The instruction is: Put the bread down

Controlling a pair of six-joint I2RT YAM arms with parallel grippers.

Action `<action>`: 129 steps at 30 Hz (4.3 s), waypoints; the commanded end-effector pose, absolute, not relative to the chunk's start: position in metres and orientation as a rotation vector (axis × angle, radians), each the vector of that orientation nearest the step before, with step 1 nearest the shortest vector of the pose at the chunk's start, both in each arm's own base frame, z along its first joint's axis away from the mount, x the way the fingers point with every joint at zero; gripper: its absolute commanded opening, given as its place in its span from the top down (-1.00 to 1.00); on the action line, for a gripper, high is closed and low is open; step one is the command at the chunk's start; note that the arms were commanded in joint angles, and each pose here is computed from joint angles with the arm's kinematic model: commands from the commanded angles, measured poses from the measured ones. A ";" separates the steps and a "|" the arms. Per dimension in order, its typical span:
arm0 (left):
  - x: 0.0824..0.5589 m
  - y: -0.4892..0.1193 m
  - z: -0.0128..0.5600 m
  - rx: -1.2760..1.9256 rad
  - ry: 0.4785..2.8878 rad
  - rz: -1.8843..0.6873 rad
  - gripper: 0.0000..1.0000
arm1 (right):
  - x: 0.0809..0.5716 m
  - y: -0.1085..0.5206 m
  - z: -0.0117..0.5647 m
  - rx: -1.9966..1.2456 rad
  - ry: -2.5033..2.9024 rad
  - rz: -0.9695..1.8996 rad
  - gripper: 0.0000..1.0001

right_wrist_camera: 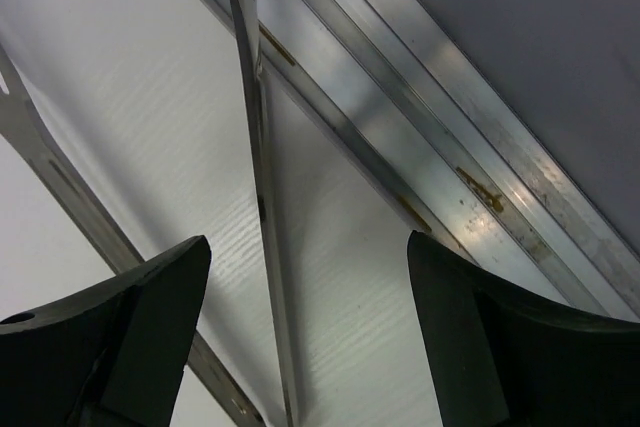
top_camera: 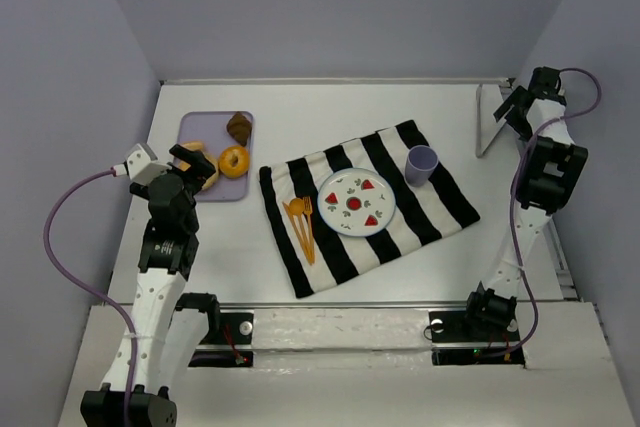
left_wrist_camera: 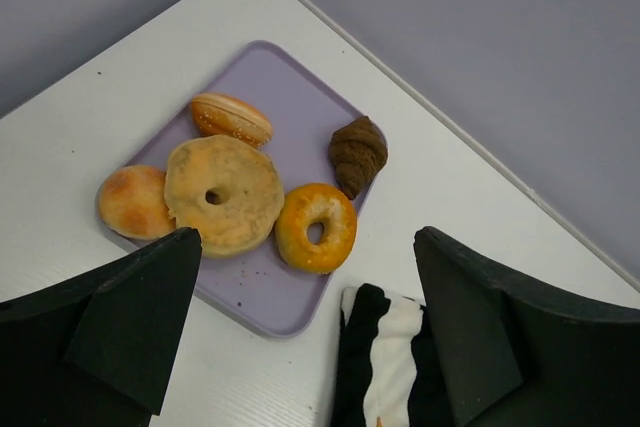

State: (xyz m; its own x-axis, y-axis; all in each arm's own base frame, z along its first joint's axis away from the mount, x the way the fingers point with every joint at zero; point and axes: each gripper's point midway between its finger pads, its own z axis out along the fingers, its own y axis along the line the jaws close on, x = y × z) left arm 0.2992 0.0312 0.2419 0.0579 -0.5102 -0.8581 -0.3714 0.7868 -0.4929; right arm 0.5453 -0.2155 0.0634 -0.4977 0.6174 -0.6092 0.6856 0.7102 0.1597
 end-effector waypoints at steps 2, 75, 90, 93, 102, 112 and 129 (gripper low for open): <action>0.301 0.039 0.274 -0.744 1.456 -0.114 -0.98 | 0.576 -0.232 0.078 0.912 2.208 -0.152 -0.56; 0.196 -0.348 0.383 0.804 1.004 -1.422 -0.98 | 0.258 0.259 0.410 -0.475 1.259 1.791 0.86; 0.195 -0.353 0.392 0.739 0.990 -1.456 -0.98 | 0.302 0.266 0.408 -0.241 1.273 1.534 0.87; 0.200 -0.357 0.389 0.724 1.007 -1.457 -0.98 | 0.300 0.268 0.408 -0.234 1.257 1.508 0.86; 0.197 -0.363 0.393 0.746 0.983 -1.511 -0.88 | 0.297 0.269 0.406 -0.214 1.210 1.518 0.86; 0.215 -0.350 0.393 0.616 1.065 -1.413 0.03 | 0.295 0.262 0.404 -0.205 1.270 1.439 0.83; 0.238 -0.301 0.350 0.307 1.382 -1.216 0.06 | 0.309 0.195 0.457 -0.068 1.417 0.908 -0.76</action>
State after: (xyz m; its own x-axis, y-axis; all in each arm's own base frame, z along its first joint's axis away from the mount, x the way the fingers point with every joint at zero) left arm 0.2247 -0.3270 0.3392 -0.3072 -0.3991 -0.8639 0.8531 0.2868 -0.4359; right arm 0.3158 0.2423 0.4314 -0.2830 0.5048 -0.8155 -0.6767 0.4975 0.5428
